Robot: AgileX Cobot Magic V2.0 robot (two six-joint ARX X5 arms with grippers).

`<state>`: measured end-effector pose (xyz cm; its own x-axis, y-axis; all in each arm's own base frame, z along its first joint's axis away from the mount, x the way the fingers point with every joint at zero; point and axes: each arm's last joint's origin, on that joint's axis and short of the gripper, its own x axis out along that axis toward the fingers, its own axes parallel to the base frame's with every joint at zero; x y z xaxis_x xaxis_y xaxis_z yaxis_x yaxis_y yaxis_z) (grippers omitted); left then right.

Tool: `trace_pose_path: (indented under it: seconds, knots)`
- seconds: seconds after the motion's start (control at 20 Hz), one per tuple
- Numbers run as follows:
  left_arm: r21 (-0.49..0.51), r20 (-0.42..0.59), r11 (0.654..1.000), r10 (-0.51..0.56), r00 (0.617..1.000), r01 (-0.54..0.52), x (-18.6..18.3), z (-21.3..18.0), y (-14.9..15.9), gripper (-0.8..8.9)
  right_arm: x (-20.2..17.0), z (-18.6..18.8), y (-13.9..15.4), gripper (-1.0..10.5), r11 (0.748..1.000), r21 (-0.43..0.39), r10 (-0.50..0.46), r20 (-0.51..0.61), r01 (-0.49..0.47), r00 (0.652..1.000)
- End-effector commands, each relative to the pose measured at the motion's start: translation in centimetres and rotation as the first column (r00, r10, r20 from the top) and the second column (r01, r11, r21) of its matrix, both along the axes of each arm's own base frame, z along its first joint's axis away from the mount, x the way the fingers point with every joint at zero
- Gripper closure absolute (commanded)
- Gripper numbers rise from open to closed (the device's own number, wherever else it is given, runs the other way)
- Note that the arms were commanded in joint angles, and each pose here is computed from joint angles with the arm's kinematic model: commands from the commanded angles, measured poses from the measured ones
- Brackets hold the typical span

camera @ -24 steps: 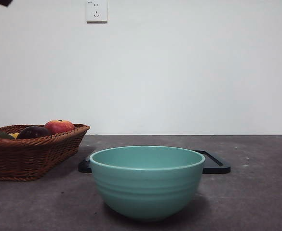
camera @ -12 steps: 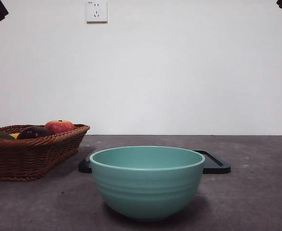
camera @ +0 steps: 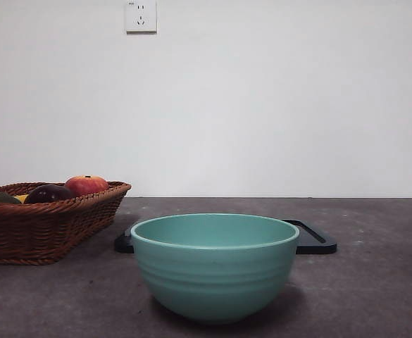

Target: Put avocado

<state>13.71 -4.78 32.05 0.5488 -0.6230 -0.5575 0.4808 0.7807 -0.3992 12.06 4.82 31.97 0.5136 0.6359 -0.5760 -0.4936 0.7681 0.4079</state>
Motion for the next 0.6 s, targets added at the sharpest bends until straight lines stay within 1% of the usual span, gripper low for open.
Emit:
trace_pose_path:
  seconds: [0.05, 0.15, 0.25, 0.4, 0.55, 0.6]
  knots:
    - [0.057, 0.005, 0.997, 0.06, 0.998, -0.06, 0.4, 0.4, 0.1, 2.01, 0.0, 0.6, 0.1, 3.0, 1.0, 0.003, 0.007, 0.028, -0.007, 1.0]
    - [0.161, -0.028, 0.976, 0.152, 0.988, -0.146, 1.3, -0.1, 0.2, 2.02, 0.1, 0.6, 0.1, 3.0, 1.0, 0.003, 0.007, 0.029, -0.007, 1.0]
    - [0.259, -0.079, 0.948, 0.214, 0.974, -0.188, 2.9, -0.8, 0.1, 2.01, 0.1, 0.6, 0.1, 3.0, 1.0, 0.006, 0.01, 0.029, -0.01, 1.0]
    - [0.373, -0.173, 0.91, 0.26, 0.95, -0.181, 6.2, -2.6, -0.5, 2.02, 0.0, 0.6, 0.1, 3.0, 1.0, 0.008, 0.013, 0.027, -0.013, 1.0]
    - [0.501, -0.232, 0.85, 0.315, 0.921, -0.164, 9.6, -5.2, -1.0, 2.01, 0.0, 0.6, 0.1, 3.0, 1.0, 0.008, 0.012, 0.027, -0.013, 1.0]
    - [0.53, -0.244, 0.833, 0.326, 0.913, -0.156, 10.6, -6.1, -1.2, 2.01, 0.0, 0.6, 0.1, 3.0, 1.0, 0.008, 0.012, 0.026, -0.013, 1.0]
